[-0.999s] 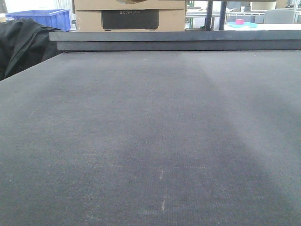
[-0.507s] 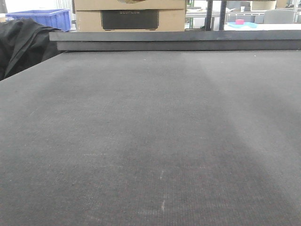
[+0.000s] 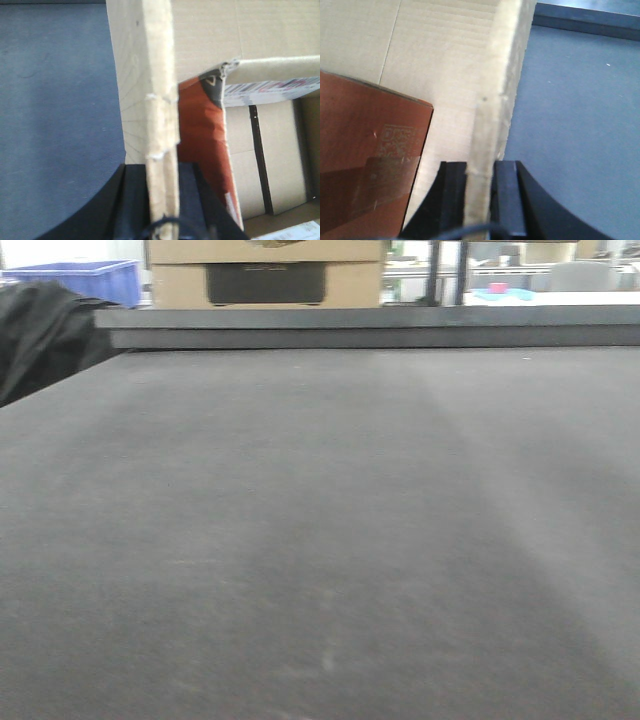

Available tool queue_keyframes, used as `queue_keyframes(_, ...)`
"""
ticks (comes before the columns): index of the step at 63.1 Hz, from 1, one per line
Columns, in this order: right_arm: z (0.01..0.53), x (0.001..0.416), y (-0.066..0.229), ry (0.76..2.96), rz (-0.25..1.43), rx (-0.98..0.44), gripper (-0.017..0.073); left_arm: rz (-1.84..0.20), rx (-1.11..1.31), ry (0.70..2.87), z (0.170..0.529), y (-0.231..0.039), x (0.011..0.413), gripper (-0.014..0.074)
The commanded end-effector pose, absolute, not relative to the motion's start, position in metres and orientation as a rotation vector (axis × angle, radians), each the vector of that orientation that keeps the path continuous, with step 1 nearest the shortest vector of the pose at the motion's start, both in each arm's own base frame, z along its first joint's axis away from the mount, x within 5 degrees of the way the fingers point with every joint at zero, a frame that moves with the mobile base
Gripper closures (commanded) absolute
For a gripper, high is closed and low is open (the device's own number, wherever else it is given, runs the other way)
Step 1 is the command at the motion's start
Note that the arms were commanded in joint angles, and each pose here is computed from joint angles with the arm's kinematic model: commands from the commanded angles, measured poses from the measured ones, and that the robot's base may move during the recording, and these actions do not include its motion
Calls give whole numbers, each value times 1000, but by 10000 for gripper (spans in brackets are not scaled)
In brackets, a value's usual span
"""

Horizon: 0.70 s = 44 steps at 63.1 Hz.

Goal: Stack two boxes on right shelf middle
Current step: 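Lift the two stacked boxes off the table with both grippers, then drive the base past the red workbench toward the steel shelf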

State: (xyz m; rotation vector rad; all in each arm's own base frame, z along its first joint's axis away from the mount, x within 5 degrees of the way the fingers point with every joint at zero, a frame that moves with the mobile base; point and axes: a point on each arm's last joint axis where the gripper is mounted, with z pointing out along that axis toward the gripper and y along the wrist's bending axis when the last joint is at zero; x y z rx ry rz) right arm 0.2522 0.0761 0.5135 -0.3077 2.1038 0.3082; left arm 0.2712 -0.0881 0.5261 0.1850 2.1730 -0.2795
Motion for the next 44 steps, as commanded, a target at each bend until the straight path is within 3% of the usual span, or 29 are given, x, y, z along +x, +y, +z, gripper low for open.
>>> queue_keyframes(1, 523, 250, 71, 2034, 261, -298, 711, -284, 172, 2106, 536, -85, 268, 705)
queue_keyframes(44, 523, 250, 71, 2031, 261, -298, 711, -282, 172, 2105, 536, -85, 268, 705)
